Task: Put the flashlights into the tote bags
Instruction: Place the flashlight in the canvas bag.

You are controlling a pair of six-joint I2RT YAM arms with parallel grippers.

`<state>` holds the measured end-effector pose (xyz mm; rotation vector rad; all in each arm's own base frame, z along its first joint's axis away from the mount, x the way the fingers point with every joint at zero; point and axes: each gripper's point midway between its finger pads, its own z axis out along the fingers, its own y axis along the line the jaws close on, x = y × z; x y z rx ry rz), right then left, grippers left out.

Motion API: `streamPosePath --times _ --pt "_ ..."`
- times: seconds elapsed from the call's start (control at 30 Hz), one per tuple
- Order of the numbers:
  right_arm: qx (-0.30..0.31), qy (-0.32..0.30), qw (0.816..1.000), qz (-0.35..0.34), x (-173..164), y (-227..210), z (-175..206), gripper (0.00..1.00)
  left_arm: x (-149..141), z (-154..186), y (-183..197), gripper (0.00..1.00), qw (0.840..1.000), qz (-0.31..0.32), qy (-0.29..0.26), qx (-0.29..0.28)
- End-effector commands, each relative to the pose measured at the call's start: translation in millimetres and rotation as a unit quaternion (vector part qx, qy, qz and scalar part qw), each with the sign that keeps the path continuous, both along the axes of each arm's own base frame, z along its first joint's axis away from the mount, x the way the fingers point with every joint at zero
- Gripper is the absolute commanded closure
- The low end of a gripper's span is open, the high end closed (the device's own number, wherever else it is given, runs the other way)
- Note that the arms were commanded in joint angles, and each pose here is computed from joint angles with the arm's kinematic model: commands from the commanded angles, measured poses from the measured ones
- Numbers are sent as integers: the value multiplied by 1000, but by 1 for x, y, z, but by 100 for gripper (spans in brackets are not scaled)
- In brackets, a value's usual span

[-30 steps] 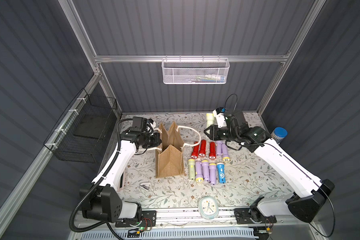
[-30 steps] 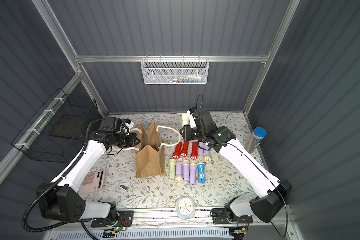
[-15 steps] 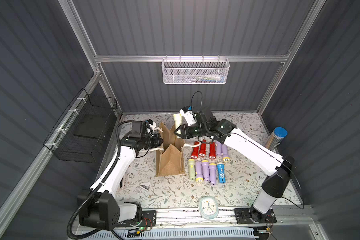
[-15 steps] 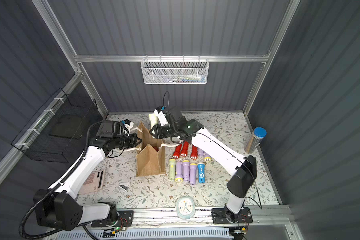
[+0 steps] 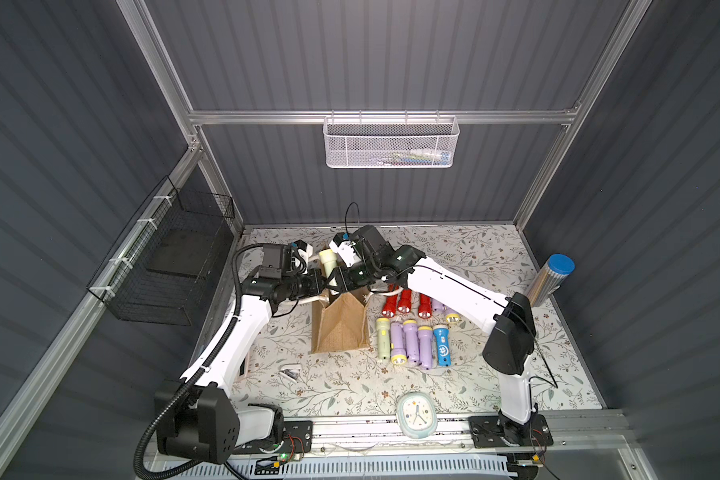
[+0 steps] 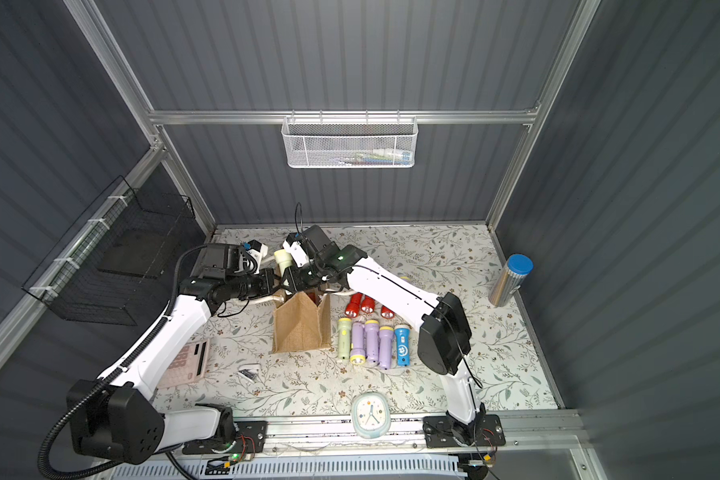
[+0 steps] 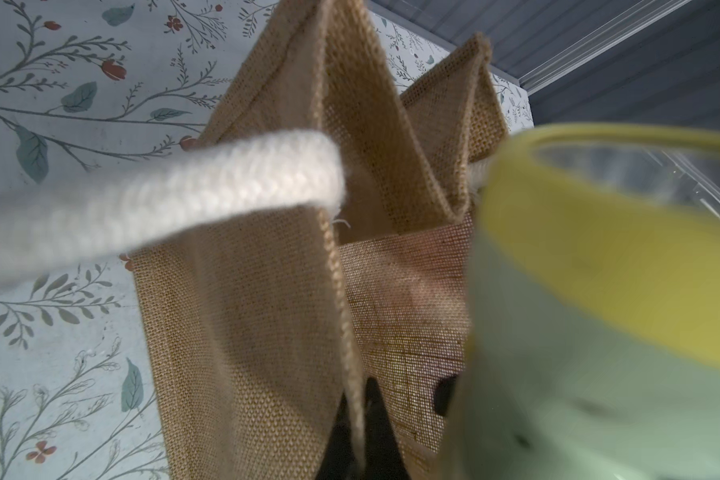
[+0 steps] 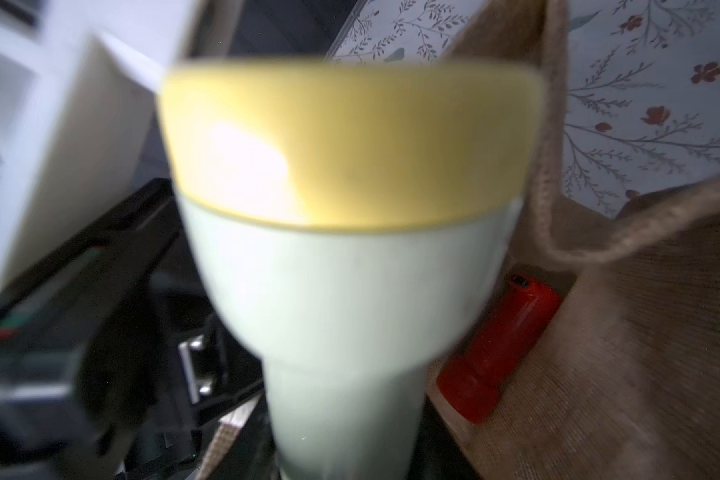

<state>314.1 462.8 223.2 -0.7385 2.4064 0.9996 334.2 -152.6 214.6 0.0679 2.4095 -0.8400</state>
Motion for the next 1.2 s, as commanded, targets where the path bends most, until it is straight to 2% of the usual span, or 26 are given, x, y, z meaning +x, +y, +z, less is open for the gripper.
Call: streamPosePath --times 0.0,0.27,0.43,0.6,0.77,1.17 --pt "-6 3 1000 15 -1 4 -8 100 -6 16 -7 100 999 -12 -19 -25" --pt "-45 26 999 10 -4 -5 -44 100 -12 22 -5 100 999 -8 -24 -26" --pt "-80 37 996 -17 -4 -22 -65 100 -12 22 10 100 999 26 -21 -7" --pt "-79 37 995 -36 -4 -31 -64 100 -11 12 24 100 998 56 -3 20" --pt "-100 47 993 -35 -4 -35 -70 100 -14 13 21 100 999 37 -12 19" --pt "-225 118 966 -50 -7 -54 -139 100 -24 13 3 100 998 -32 -31 -36"
